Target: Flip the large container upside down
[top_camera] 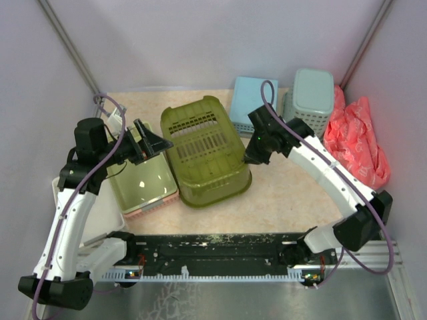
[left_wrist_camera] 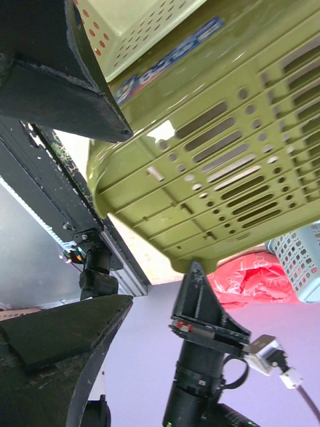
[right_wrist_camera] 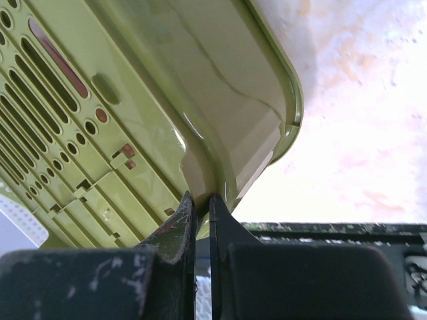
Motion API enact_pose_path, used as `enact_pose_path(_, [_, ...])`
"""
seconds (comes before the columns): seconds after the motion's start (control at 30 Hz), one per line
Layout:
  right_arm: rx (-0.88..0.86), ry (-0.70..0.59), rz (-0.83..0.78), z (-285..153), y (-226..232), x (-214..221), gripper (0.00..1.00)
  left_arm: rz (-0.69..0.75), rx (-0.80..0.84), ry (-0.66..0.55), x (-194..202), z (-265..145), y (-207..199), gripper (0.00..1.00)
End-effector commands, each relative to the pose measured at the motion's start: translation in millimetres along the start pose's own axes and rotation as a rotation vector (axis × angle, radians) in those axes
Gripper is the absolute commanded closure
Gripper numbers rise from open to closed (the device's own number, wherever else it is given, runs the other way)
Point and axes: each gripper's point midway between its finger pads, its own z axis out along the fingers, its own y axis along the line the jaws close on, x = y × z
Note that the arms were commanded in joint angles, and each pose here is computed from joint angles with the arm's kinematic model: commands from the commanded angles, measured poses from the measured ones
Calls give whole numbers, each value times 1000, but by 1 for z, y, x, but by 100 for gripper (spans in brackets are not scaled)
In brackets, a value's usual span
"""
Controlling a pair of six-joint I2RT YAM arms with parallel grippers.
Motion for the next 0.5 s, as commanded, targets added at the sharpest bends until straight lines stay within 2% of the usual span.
enact_pose_path(0.0, [-268,-165,51,-16,87,-54,100,34,12,-25,-7,-5,-10,1])
enact_pose_path(0.17, [-249,-249,126,9,105,-86,100,34,10,-30,-8,-6,-11,1])
enact_pose_path(0.3, [-202,-254,190,57,114,-109,100,35,5,-36,-10,-7,-11,1])
enact_pose_path(0.47, [-176,-279,244,86,134,-138,100,36,-7,-52,-13,-10,-13,1])
